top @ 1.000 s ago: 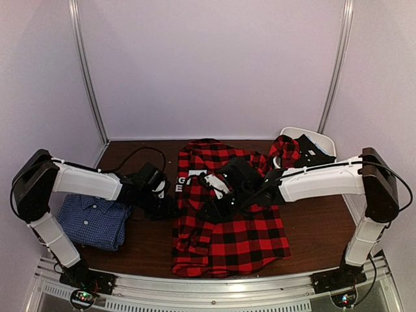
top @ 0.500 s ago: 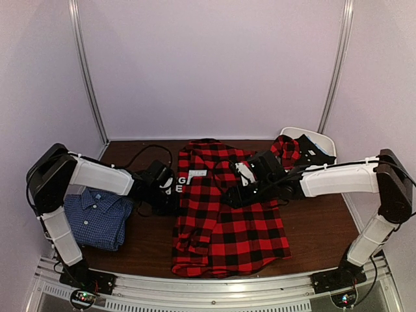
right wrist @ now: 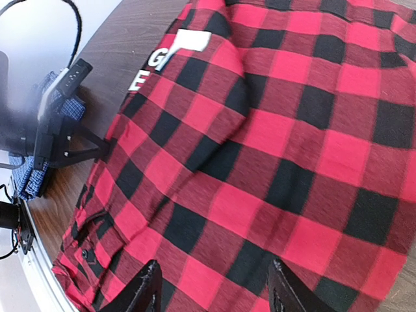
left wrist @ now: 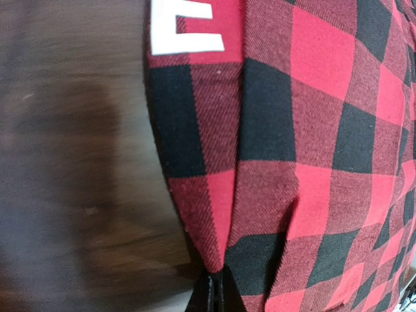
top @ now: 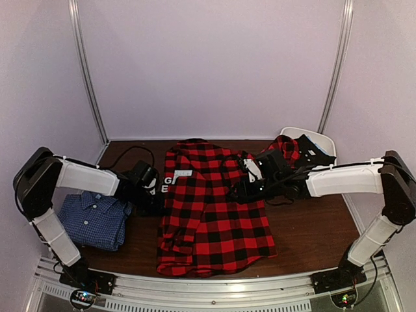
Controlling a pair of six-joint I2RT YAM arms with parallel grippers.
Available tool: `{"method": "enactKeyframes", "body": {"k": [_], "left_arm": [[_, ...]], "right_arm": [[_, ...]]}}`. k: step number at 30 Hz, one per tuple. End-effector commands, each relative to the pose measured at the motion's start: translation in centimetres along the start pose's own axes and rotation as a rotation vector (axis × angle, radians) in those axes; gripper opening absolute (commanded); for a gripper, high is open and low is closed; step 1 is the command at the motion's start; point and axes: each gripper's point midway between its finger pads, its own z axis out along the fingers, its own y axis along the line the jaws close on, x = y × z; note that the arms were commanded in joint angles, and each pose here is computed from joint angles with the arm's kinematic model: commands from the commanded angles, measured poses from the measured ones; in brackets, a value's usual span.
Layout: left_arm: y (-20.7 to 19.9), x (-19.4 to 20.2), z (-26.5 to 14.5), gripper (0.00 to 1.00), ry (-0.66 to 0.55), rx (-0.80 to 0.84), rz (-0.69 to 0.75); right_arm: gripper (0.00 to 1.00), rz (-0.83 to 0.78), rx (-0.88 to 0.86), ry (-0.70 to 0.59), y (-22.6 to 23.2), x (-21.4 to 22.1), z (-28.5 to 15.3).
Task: Fold and stack the long sleeve shirts
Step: Move the 1/3-folded shirt to the center of the board, then smooth out the 1/3-folded shirt at the center of the board.
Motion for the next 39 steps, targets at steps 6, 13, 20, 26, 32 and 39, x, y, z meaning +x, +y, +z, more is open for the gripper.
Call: {"method": "enactKeyframes", "body": {"k": [6, 13, 20, 26, 32, 39], "left_arm": [[5.8, 0.5, -2.2, 0.00, 0.004, -0.135, -0.059], [4.6, -2.0, -1.9, 0.00, 0.005, -0.134, 0.002], [4.7, -4.7, -4.9, 0.21, -0.090, -0.219, 0.039], [1.1, -9.3, -7.7, 0.27, -0.194, -0.171, 0.113], [-2.9, -14.4, -6.1, 0.27, -0.248, -0.082, 0.150], [-4.5, -21.6, -2.4, 0.22, -0.330, -0.086, 0.137]], "right_arm": [[0.56, 0.012, 0.023, -0.095, -0.5, -2.4, -1.4], [0.56, 0.049, 0.051, -0.120, -2.3, -3.3, -2.2], [0.57, 0.062, 0.063, -0.130, -3.4, -2.7, -3.4], [0.57, 0.057, 0.081, -0.137, -4.0, -3.1, -4.0], [0.57, 0.066, 0.089, -0.155, -4.3, -3.7, -4.8], [0.57, 0.073, 0.090, -0.170, -4.1, -4.0, -6.1]]}}
